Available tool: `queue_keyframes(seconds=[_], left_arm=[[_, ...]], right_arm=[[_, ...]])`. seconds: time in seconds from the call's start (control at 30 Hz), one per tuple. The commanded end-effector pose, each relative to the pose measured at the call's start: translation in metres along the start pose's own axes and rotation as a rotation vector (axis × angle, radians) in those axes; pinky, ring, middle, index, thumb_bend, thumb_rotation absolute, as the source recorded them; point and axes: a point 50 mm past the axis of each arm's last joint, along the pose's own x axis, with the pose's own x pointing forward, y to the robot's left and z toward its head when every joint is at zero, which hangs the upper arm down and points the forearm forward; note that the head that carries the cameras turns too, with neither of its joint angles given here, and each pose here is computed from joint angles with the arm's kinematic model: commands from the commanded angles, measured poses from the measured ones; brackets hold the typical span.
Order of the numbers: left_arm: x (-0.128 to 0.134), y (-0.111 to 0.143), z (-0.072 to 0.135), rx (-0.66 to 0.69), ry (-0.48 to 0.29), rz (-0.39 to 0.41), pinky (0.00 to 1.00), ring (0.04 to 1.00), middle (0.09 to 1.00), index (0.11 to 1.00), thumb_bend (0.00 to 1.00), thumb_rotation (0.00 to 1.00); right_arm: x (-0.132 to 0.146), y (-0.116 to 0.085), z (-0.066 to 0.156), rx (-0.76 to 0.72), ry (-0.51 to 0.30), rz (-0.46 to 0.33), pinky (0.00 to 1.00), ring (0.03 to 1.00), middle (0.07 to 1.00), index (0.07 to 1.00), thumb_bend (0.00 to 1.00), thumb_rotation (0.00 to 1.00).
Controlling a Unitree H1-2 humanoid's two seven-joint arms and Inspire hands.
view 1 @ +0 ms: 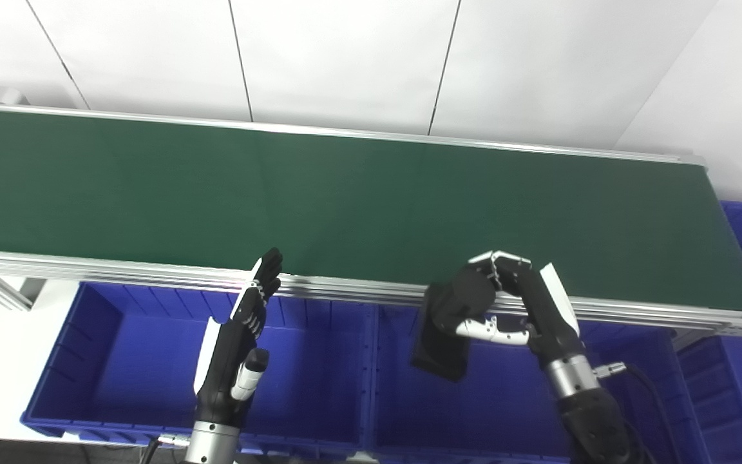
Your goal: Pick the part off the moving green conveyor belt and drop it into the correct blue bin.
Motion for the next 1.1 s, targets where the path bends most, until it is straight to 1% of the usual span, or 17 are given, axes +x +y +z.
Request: queue_keyframes(seconds=[0.0,0.1,0.23,0.33,0.43,0.6,0.63,0.67,0.73,0.8,0.83,0.87,0.9,0.93,0.97,1.0,1.07], left_arm=[[0.005,-0.001,0.009,-0.016,-0.065,0.002,0.95,0.961,0.958,0.938,0.75,0.97],[0.004,0.000,0.009,-0.018,-0.064,0.002,0.95,0.957,0.957,0.940,0.74,0.97],[0.004,0.001,0.008,-0.017,-0.062,0.003,0.95,0.955,0.954,0.939,0.74,0.97],[0.004,0.002,0.008,-0.017,-0.062,0.003,0.95,0.952,0.952,0.936,0.74,0.97],[0.003,0.003,0.009,-0.011,-0.063,0.005,0.95,0.951,0.952,0.936,0.74,0.97],[0.002,0.005,0.009,-0.010,-0.063,0.000,0.95,0.952,0.951,0.940,0.75,0.98],[0.002,0.005,0.009,-0.011,-0.063,-0.002,0.95,0.953,0.950,0.940,0.75,0.98],[0.003,0.006,0.010,-0.009,-0.064,-0.003,0.95,0.955,0.950,0.941,0.75,0.98],[0.003,0.006,0.010,-0.007,-0.066,-0.004,0.96,0.957,0.951,0.942,0.74,0.99],[0.002,0.007,0.010,-0.006,-0.065,-0.006,0.96,0.960,0.953,0.944,0.75,0.99],[0.003,0.007,0.010,-0.006,-0.064,-0.007,0.96,0.961,0.952,0.943,0.75,0.99],[0.003,0.007,0.010,-0.006,-0.064,-0.005,0.96,0.961,0.952,0.943,0.75,0.98],[0.003,0.008,0.010,-0.006,-0.064,-0.003,0.96,0.958,0.950,0.940,0.75,0.98],[0.003,0.008,0.010,-0.006,-0.064,-0.003,0.96,0.957,0.950,0.940,0.75,0.98],[0.003,0.008,0.010,-0.006,-0.064,-0.004,0.96,0.960,0.953,0.942,0.75,0.97],[0.003,0.009,0.009,-0.006,-0.064,-0.005,0.96,0.960,0.954,0.942,0.75,0.97],[0.003,0.009,0.009,-0.005,-0.064,-0.007,0.96,0.960,0.955,0.944,0.75,0.97]], right_arm=[[0.005,-0.003,0.006,-0.048,-0.077,0.018,0.41,0.415,0.509,0.519,0.51,0.00],[0.007,-0.001,-0.001,-0.109,-0.064,0.036,0.47,0.446,0.495,0.502,0.51,0.00],[0.012,0.005,-0.008,-0.208,-0.053,0.070,0.49,0.458,0.495,0.490,0.52,0.00],[0.014,0.008,-0.011,-0.242,-0.042,0.104,0.42,0.425,0.491,0.512,0.51,0.00],[0.014,0.012,-0.010,-0.288,-0.012,0.140,0.40,0.413,0.494,0.519,0.51,0.00],[0.012,0.017,-0.009,-0.404,-0.023,0.164,0.51,0.438,0.523,0.502,0.51,0.00],[0.011,0.017,-0.008,-0.420,-0.030,0.170,0.52,0.532,0.517,0.493,0.52,0.00],[0.010,0.017,-0.008,-0.433,-0.036,0.177,0.50,0.579,0.503,0.496,0.52,0.00],[0.008,0.018,-0.007,-0.459,-0.051,0.189,0.50,0.598,0.496,0.499,0.52,0.00],[0.007,0.019,-0.006,-0.486,-0.059,0.200,0.54,0.637,0.499,0.495,0.52,0.00],[0.006,0.019,-0.005,-0.496,-0.060,0.205,0.60,0.697,0.645,0.497,0.52,0.08],[0.004,0.020,-0.004,-0.507,-0.061,0.209,0.63,0.717,0.695,0.497,0.51,0.11],[0.003,0.020,-0.003,-0.514,-0.059,0.213,0.69,0.777,0.771,0.690,0.62,0.23],[0.001,0.019,-0.001,-0.522,-0.058,0.218,0.70,0.791,0.788,0.727,0.64,0.26],[-0.001,0.018,0.001,-0.526,-0.059,0.219,0.73,0.838,0.841,0.813,0.70,0.39],[-0.003,0.017,0.005,-0.523,-0.061,0.214,0.74,0.842,0.846,0.820,0.70,0.40],[-0.006,0.016,0.009,-0.514,-0.066,0.200,0.78,0.881,0.894,0.871,0.75,0.52]])
